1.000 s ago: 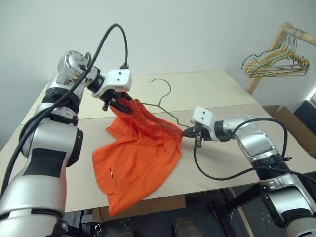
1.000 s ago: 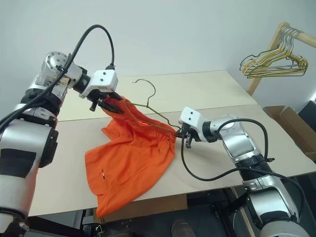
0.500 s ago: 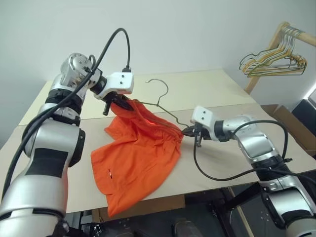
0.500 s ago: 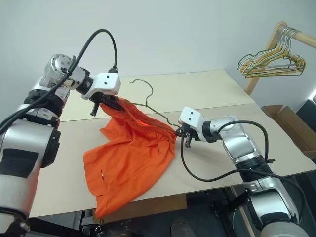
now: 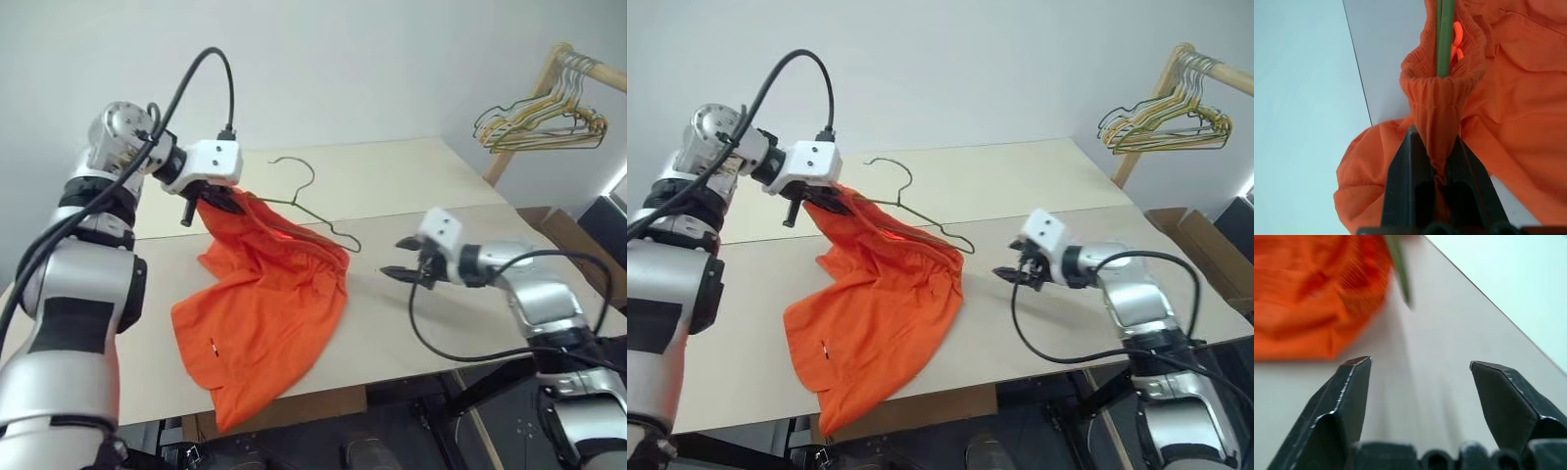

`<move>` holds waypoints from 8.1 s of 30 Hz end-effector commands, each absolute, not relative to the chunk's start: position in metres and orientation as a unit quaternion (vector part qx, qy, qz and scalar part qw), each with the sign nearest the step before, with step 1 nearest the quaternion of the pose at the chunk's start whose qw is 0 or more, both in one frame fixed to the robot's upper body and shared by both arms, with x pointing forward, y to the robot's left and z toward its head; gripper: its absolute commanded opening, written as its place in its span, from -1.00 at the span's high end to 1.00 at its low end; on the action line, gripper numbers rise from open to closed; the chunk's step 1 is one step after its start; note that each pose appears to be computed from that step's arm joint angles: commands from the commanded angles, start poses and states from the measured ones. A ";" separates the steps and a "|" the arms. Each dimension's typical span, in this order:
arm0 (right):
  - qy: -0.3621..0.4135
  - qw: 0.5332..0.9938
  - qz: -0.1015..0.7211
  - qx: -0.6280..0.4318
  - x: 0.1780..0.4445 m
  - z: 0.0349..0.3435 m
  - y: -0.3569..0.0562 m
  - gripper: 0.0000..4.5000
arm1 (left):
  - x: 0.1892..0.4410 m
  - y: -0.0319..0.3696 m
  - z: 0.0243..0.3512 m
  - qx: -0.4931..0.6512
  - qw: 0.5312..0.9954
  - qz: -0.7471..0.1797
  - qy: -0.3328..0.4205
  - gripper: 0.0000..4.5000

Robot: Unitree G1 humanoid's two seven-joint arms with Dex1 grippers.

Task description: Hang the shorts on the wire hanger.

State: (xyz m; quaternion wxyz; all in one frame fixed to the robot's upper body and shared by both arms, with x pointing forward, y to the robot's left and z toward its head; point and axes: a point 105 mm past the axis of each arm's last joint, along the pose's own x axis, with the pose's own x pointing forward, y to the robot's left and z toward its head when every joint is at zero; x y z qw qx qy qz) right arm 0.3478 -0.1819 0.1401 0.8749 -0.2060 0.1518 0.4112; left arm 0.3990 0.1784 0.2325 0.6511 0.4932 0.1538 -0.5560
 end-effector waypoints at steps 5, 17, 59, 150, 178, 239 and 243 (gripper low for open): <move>0.137 0.880 0.442 -0.104 0.326 0.125 -0.147 -0.59 | 0.399 0.181 0.246 0.502 0.659 -0.545 0.128 1.00; 0.127 0.906 0.404 0.019 0.362 0.101 -0.074 -0.59 | 0.397 0.187 0.245 0.501 0.660 -0.544 0.130 1.00; 0.075 0.854 0.471 -0.209 0.330 0.175 -0.153 0.98 | 0.401 0.199 0.221 0.539 0.657 -0.513 0.121 1.00; 0.083 0.831 0.485 -0.261 0.339 0.215 -0.146 1.00 | 0.400 0.189 0.231 0.413 0.758 -0.505 -0.011 -0.99; 0.186 0.965 -0.183 0.030 0.328 0.238 -0.321 1.00 | 0.318 0.108 0.256 0.073 0.786 -0.582 -0.193 -0.99; 0.152 0.848 -0.450 0.236 0.342 0.240 -0.442 -0.45 | 0.302 0.084 0.238 0.057 0.782 -0.584 -0.209 -1.00; 0.145 0.847 -0.470 0.202 0.341 0.243 -0.438 -0.99 | 0.302 0.085 0.239 0.055 0.783 -0.582 -0.214 -1.00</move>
